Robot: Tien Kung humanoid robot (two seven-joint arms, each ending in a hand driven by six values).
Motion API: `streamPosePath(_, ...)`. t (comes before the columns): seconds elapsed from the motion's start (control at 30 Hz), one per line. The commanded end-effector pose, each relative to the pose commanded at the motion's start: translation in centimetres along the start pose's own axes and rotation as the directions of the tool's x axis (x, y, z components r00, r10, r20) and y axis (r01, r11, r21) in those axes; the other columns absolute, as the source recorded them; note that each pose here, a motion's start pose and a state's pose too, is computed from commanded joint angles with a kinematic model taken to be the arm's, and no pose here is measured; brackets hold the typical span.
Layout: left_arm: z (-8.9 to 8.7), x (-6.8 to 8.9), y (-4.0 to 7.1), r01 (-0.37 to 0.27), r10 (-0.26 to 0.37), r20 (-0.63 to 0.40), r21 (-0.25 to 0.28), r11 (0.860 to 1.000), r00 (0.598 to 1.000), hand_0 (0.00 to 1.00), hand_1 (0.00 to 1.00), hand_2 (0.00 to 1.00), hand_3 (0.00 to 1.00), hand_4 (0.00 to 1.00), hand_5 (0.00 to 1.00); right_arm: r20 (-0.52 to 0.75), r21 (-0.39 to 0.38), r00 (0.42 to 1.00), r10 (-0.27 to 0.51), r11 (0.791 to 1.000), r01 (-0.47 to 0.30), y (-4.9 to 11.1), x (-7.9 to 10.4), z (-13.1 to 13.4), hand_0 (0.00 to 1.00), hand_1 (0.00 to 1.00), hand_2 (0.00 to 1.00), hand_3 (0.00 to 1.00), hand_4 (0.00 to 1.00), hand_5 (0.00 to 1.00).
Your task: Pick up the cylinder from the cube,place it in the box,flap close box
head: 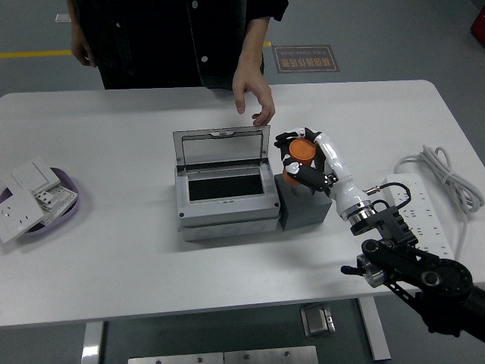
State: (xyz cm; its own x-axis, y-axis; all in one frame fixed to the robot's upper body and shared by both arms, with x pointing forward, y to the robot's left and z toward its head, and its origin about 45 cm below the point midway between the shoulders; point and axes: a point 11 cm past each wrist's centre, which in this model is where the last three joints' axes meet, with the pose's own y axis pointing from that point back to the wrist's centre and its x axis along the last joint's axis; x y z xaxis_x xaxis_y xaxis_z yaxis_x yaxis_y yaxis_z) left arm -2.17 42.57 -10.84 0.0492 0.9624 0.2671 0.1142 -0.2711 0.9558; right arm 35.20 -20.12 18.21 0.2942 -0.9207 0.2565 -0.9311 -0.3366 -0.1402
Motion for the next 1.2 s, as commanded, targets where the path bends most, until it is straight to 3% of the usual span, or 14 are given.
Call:
streamPosePath(0.03, 0.0, 0.0, 0.0, 0.0, 0.0, 0.0, 0.0, 1.0, 1.0, 0.609, 0.637, 0.627, 0.633, 0.684, 0.249, -0.006, 0.011, 1.0, -0.011, 1.0, 0.011, -0.1, -0.4, -0.5, 0.687, 0.622, 0.565, 0.544, 0.077, 0.002)
streamPosePath(0.07, 0.0, 0.0, 0.0, 0.0, 0.0, 0.0, 0.001, 1.0, 1.0, 0.609, 0.637, 0.627, 0.633, 0.684, 0.249, -0.015, 0.022, 1.0, -0.025, 0.999, 0.025, -0.1, -0.8, -1.0, 0.331, 0.409, 0.502, 0.456, 0.214, 0.002)
streamPosePath(0.23, 0.0, 0.1, 0.0, -0.002, 0.002, 0.0, 0.002, 1.0, 1.0, 0.609, 0.637, 0.627, 0.633, 0.684, 0.249, -0.073, 0.048, 0.992, -0.099, 0.994, 0.103, -0.6, -2.8, -3.1, 0.331, 0.409, 0.502, 0.456, 0.214, 0.002)
streamPosePath(0.27, 0.0, 0.1, 0.0, -0.002, 0.002, 0.0, 0.002, 1.0, 1.0, 0.61, 0.637, 0.627, 0.633, 0.684, 0.249, -0.087, 0.049, 0.989, -0.116, 0.991, 0.121, -0.7, -3.1, -3.4, 0.085, 0.238, 0.461, 0.422, 0.231, 0.002)
streamPosePath(0.43, 0.0, 0.2, 0.0, -0.003, 0.003, 0.002, 0.001, 1.0, 1.0, 0.61, 0.637, 0.627, 0.633, 0.684, 0.249, -0.187, 0.029, 0.96, -0.207, 0.976, 0.216, -1.3, -4.8, -4.3, 0.085, 0.238, 0.461, 0.422, 0.231, 0.002)
streamPosePath(0.47, 0.1, 0.2, 0.0, -0.004, 0.004, 0.002, 0.001, 1.0, 1.0, 0.609, 0.637, 0.627, 0.633, 0.684, 0.249, -0.213, 0.019, 0.951, -0.225, 0.972, 0.234, -1.5, -5.2, -4.4, 0.012, 0.195, 0.452, 0.412, 0.236, 0.002)
streamPosePath(0.63, 0.1, 0.2, 0.0, -0.004, 0.004, 0.003, 0.001, 1.0, 1.0, 0.609, 0.637, 0.627, 0.633, 0.684, 0.249, -0.338, -0.024, 0.9, -0.274, 0.959, 0.283, -2.0, -6.2, -4.6, 0.012, 0.195, 0.452, 0.412, 0.236, 0.002)
streamPosePath(0.9, 0.1, 0.3, 0.0, -0.005, 0.005, 0.005, 0.001, 1.0, 1.0, 0.61, 0.637, 0.627, 0.634, 0.685, 0.249, -0.596, -0.115, 0.739, -0.315, 0.944, 0.309, -2.9, -6.5, -3.8, 0.066, 0.275, 0.489, 0.449, 0.252, 0.002)
streamPosePath(1.03, 0.2, 0.3, 0.0, -0.006, 0.006, 0.005, 0.0, 1.0, 1.0, 0.61, 0.637, 0.627, 0.634, 0.685, 0.249, -0.687, -0.117, 0.655, -0.316, 0.937, 0.329, -3.1, -6.7, -3.6, 0.066, 0.275, 0.489, 0.449, 0.252, 0.002)
streamPosePath(1.07, 0.2, 0.3, 0.0, -0.006, 0.006, 0.006, 0.0, 1.0, 1.0, 0.61, 0.637, 0.627, 0.633, 0.685, 0.248, -0.706, -0.115, 0.634, -0.315, 0.935, 0.337, -3.1, -6.8, -3.6, 0.132, 0.356, 0.507, 0.476, 0.245, 0.002)
streamPosePath(1.2, 0.2, 0.3, 0.1, -0.007, 0.007, 0.006, -0.001, 1.0, 1.0, 0.61, 0.637, 0.627, 0.633, 0.685, 0.248, -0.759, -0.11, 0.57, -0.314, 0.925, 0.363, -3.2, -7.3, -3.5, 0.132, 0.356, 0.507, 0.476, 0.245, 0.002)
